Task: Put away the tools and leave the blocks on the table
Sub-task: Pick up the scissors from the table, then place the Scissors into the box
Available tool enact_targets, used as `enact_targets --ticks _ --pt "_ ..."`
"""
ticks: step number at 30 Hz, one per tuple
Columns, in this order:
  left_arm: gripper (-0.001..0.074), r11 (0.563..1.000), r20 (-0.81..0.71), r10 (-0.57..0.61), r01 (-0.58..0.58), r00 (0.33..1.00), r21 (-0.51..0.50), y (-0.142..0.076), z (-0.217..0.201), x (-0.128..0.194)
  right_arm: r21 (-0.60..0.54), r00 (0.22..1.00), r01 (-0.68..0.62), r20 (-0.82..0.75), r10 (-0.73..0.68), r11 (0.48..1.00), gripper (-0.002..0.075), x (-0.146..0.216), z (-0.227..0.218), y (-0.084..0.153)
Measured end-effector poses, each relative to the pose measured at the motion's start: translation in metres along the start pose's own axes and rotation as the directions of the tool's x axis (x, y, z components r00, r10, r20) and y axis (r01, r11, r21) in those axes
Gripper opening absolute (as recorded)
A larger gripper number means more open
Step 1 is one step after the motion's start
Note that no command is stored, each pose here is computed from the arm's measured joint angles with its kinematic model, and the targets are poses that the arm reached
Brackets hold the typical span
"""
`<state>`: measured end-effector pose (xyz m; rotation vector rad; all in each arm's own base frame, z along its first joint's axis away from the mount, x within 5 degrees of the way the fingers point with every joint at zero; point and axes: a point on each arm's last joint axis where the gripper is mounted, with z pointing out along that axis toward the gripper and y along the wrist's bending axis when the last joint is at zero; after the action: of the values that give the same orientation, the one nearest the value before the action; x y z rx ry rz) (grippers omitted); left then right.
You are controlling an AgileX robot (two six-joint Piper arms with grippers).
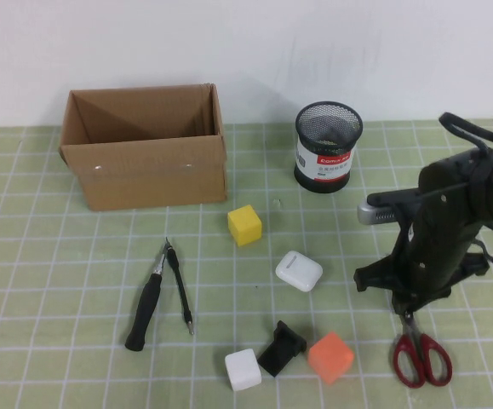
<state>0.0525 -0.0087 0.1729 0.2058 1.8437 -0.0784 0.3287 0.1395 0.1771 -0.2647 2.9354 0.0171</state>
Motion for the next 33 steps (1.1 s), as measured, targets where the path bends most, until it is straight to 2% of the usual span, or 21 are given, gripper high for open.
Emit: enact_targets --ticks 4,8,13,18,23,26,29,33 --pt "-0.0003 1.0 0.0 0.0 0.0 1.0 0.0 0.0 0.0 0.0 -0.023 0.995 0.013 0.1 -0.011 1.0 -0.0007 -0.027 -0.027 0.006" --pt "-0.0003 1.0 0.0 0.0 0.0 1.0 0.0 0.0 0.0 0.0 -0.056 0.968 0.068 0.246 -0.052 0.996 -0.0007 -0.055 -0.063 0.021" --pt "-0.0003 1.0 0.0 0.0 0.0 1.0 0.0 0.0 0.0 0.0 -0.089 0.879 0.172 0.464 -0.112 0.981 -0.0007 -0.08 -0.114 0.052" --pt "-0.0003 1.0 0.0 0.0 0.0 1.0 0.0 0.0 0.0 0.0 -0.133 0.682 0.287 0.724 -0.105 0.949 -0.0007 -0.096 -0.166 0.09" --pt "-0.0003 1.0 0.0 0.0 0.0 1.0 0.0 0.0 0.0 0.0 -0.138 0.362 0.404 0.932 -0.019 0.904 -0.0007 -0.105 -0.2 0.123" --pt "-0.0003 1.0 0.0 0.0 0.0 1.0 0.0 0.0 0.0 0.0 -0.145 0.216 0.435 0.975 0.053 0.889 -0.0007 -0.111 -0.203 0.133" --pt "-0.0003 1.0 0.0 -0.001 0.001 1.0 0.0 0.0 0.0 0.0 -0.143 0.132 0.455 0.987 0.092 0.879 -0.0002 -0.116 -0.198 0.141" --pt "-0.0003 1.0 0.0 -0.001 0.001 1.0 0.0 0.0 0.0 0.0 -0.073 0.076 0.48 0.996 0.042 0.874 -0.0001 -0.12 -0.181 0.152"
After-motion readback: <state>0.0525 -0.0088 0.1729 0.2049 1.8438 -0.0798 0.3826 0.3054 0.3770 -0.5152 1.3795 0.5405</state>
